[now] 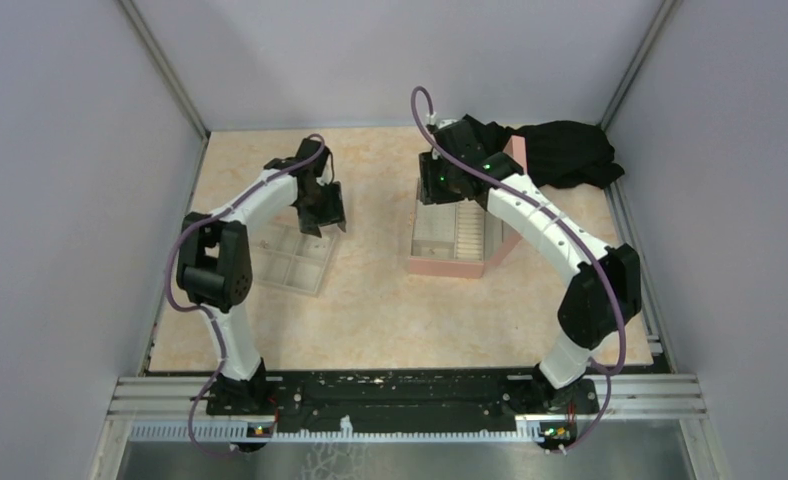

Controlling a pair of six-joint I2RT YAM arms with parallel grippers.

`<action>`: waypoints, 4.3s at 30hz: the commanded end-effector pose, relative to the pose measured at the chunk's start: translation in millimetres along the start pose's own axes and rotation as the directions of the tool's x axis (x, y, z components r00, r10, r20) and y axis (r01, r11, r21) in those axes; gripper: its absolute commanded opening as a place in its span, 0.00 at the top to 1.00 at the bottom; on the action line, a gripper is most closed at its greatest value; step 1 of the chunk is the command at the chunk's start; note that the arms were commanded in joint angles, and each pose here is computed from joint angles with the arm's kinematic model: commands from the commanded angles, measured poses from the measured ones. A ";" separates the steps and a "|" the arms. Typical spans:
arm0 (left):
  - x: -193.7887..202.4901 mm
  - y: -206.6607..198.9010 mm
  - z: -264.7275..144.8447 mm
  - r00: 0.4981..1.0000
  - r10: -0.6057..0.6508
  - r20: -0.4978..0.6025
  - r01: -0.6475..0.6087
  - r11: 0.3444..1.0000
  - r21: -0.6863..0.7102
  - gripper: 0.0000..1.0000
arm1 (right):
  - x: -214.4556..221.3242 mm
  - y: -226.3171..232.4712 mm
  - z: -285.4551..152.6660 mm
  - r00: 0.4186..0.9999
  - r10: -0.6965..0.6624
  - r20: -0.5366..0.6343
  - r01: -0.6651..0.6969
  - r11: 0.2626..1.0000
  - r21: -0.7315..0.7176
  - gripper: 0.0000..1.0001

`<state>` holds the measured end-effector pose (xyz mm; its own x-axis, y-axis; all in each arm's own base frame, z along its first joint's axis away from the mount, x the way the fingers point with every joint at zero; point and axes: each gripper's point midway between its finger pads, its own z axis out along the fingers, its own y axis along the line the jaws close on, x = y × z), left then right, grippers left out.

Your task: Organize the mixed jewelry

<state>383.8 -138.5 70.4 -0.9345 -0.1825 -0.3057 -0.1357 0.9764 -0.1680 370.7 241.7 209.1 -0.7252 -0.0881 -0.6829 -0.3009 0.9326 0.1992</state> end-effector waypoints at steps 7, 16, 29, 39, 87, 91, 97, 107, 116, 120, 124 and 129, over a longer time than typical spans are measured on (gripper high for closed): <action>-8.3 -24.0 26.0 0.999 -0.009 -0.039 0.011 0.999 0.046 0.32 | -6.8 -18.2 -14.0 0.999 0.020 0.042 -0.021 0.999 0.045 0.60; -83.8 -46.3 31.0 0.992 -0.019 0.122 0.005 0.993 0.114 0.32 | 3.0 -25.4 -14.2 0.999 0.029 0.023 -0.030 0.998 0.063 0.60; -188.3 31.8 4.9 0.955 -0.120 0.272 0.084 0.987 0.139 0.31 | 13.4 -26.7 -14.6 0.998 0.068 -0.001 -0.068 0.995 0.071 0.60; -146.9 162.9 16.6 0.947 -0.258 0.189 0.266 0.964 -0.017 0.31 | 11.0 -13.0 3.4 0.996 0.087 -0.022 -0.086 0.996 0.006 0.60; 89.0 86.6 -45.1 0.987 0.157 0.017 -0.154 0.982 -0.109 0.28 | 16.4 -3.5 10.6 0.998 0.046 -0.052 -0.049 0.997 -0.056 0.60; 80.8 71.0 -44.3 0.974 0.220 0.060 -0.217 0.974 -0.061 0.29 | 17.4 -3.6 10.0 0.998 0.044 -0.054 -0.047 0.997 -0.057 0.60; 75.9 69.4 -26.6 0.954 0.299 0.030 -0.296 0.952 -0.078 0.30 | 18.9 -3.8 9.7 0.997 0.045 -0.054 -0.049 0.997 -0.058 0.60; 79.4 65.5 -1.6 0.937 0.349 -0.015 -0.349 0.934 -0.075 0.38 | 20.4 -6.9 7.0 0.997 0.051 -0.051 -0.053 0.998 -0.042 0.60; 76.5 66.2 11.4 0.941 0.335 -0.053 -0.339 0.936 -0.093 0.64 | 19.8 -7.7 6.4 0.997 0.060 -0.049 -0.062 0.997 -0.035 0.60; 63.7 62.2 12.6 0.956 0.291 -0.034 -0.293 0.949 -0.117 0.70 | 20.7 -9.0 5.7 0.997 0.062 -0.053 -0.063 0.998 -0.027 0.60; 47.5 51.4 19.4 0.970 0.242 -0.035 -0.244 0.962 -0.120 0.75 | 20.8 -12.1 3.6 0.997 0.064 -0.053 -0.064 0.998 -0.008 0.60; 29.0 30.5 31.2 0.984 0.174 -0.046 -0.177 0.981 -0.083 1.00 | -1.6 -31.1 -13.2 0.995 0.094 0.028 -0.096 0.993 0.070 0.60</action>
<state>338.4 -102.5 29.0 -0.9593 0.0814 -0.2704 0.0775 0.9967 0.0252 360.7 226.8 165.3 -0.8088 -0.0768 -0.5830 -0.2451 0.9452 0.2155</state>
